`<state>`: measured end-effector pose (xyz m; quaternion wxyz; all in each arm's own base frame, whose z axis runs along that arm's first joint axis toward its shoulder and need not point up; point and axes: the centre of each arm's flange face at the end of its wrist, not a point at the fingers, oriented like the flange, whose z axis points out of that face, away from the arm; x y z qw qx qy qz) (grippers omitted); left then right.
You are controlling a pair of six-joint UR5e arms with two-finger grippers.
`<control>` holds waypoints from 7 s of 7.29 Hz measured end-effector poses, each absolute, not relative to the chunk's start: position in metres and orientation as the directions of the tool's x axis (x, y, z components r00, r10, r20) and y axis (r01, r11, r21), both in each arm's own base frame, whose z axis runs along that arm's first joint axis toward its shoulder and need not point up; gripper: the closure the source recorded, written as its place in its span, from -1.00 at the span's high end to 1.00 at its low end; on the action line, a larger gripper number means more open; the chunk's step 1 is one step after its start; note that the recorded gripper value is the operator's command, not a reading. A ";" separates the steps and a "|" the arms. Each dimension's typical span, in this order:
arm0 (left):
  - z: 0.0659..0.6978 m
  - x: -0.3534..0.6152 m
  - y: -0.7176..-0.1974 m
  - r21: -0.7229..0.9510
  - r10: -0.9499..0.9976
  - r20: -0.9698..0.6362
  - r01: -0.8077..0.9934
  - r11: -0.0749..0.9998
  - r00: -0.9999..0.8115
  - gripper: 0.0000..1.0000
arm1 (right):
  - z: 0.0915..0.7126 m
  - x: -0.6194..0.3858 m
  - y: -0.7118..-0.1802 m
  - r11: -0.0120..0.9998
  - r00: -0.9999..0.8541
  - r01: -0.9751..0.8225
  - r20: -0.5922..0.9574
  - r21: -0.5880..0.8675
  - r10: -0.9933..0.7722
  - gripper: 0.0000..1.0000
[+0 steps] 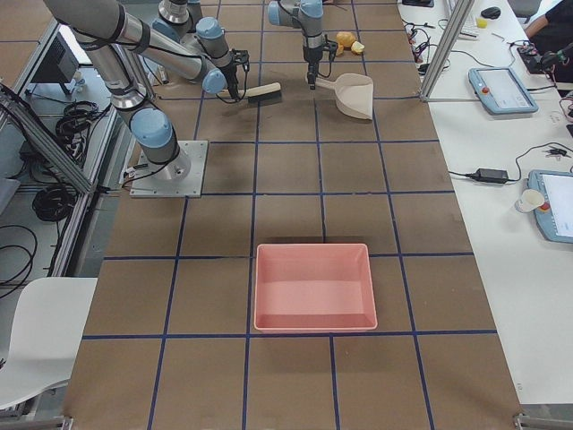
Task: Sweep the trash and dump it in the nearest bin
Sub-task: 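Place the dustpan beside the food scraps while the right gripper lifts the brush, then sweep the potato and bread chunks into the dustpan with the right gripper's brush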
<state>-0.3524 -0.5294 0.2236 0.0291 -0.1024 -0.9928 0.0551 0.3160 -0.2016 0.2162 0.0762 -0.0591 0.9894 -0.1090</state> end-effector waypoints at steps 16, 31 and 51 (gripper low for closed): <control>0.415 -0.079 -0.562 -0.093 0.546 -0.047 0.547 0.832 -0.837 -0.58 | 0.300 0.349 -0.289 0.972 -0.986 -0.050 -0.141 -0.228 -0.084 -0.90; 0.289 0.255 -0.593 0.117 0.939 0.023 0.934 0.339 -0.344 -0.60 | 0.260 0.548 -0.587 0.979 -0.990 0.013 -0.143 -0.205 -0.017 -0.87; 0.271 0.223 -0.615 -0.019 0.941 0.013 0.941 0.337 -0.337 -0.59 | 0.310 0.620 -0.567 0.954 -0.983 -0.143 -0.071 -0.266 -0.167 -0.83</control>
